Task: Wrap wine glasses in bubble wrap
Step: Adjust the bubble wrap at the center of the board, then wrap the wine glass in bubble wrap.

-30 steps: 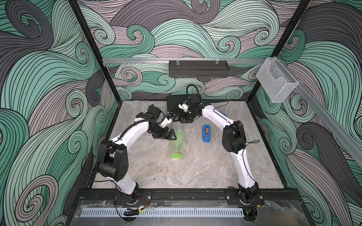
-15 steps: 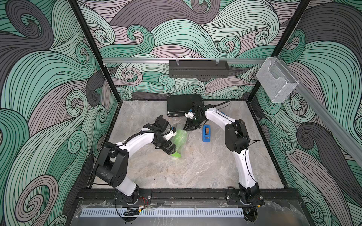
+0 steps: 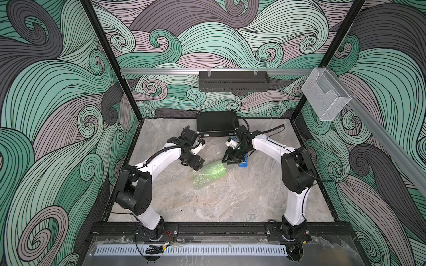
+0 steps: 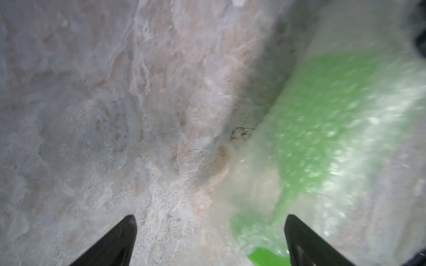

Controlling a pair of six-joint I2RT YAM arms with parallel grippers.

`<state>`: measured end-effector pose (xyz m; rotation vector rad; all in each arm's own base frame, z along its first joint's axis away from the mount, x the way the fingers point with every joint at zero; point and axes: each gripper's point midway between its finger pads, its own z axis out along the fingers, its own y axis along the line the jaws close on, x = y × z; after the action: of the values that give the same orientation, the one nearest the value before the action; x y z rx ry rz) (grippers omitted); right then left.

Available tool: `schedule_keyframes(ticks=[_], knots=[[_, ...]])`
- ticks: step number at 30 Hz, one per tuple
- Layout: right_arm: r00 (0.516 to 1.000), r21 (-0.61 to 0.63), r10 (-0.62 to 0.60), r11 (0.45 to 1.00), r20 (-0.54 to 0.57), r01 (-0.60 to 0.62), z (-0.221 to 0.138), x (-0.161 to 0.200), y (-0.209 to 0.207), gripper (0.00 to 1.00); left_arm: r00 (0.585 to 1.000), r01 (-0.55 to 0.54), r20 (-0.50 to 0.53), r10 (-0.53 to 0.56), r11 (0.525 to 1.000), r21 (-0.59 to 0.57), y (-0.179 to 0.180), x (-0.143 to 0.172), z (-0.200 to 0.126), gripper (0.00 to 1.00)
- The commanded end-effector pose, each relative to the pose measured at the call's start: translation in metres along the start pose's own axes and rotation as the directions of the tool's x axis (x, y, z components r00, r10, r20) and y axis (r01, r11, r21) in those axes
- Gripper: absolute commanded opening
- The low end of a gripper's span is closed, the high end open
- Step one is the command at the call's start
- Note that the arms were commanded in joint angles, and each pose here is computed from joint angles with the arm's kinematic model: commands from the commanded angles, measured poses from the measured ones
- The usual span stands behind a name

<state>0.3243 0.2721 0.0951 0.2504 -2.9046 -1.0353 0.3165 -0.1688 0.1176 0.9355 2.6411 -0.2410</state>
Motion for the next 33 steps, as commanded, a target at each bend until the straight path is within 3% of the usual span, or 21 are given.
schedule_keyframes(ticks=[1,6,9,14,17,23,29,33], knots=[[0.997,-0.005,0.013,1.0,0.07,-0.013,-0.032,-0.003,-0.001,0.44,0.993,-0.054,0.114,0.031,0.978,0.204,-0.042,-0.016,-0.038,0.99],[0.993,0.009,0.025,1.0,0.114,-0.026,-0.052,-0.007,-0.014,0.43,0.992,-0.07,0.118,0.036,0.95,0.305,-0.06,-0.026,-0.027,0.99],[0.994,0.007,0.016,1.0,0.106,-0.017,-0.047,-0.017,-0.016,0.42,0.994,-0.071,0.105,0.04,0.947,0.312,-0.061,-0.032,-0.012,0.99],[0.995,-0.016,-0.04,0.999,0.096,0.042,-0.033,-0.035,-0.007,0.42,0.984,-0.163,0.117,0.134,0.942,0.292,-0.064,-0.036,0.008,0.99],[0.998,-0.031,-0.058,0.998,0.038,0.059,-0.015,-0.027,-0.003,0.39,0.978,-0.207,0.1,0.185,0.937,0.281,-0.068,-0.029,0.025,0.99],[0.997,-0.04,-0.042,0.998,-0.061,0.04,0.011,0.011,-0.012,0.3,0.986,-0.163,0.004,0.169,0.946,0.279,-0.066,-0.01,0.054,0.98],[0.993,-0.083,-0.032,0.996,-0.115,0.023,0.023,0.035,-0.01,0.25,0.983,-0.153,-0.052,0.174,0.947,0.284,-0.066,0.006,0.066,0.78],[0.994,-0.137,-0.008,0.991,-0.109,-0.007,0.028,0.04,-0.003,0.24,0.985,-0.141,-0.058,0.163,0.95,0.28,-0.064,0.007,0.068,0.75]])
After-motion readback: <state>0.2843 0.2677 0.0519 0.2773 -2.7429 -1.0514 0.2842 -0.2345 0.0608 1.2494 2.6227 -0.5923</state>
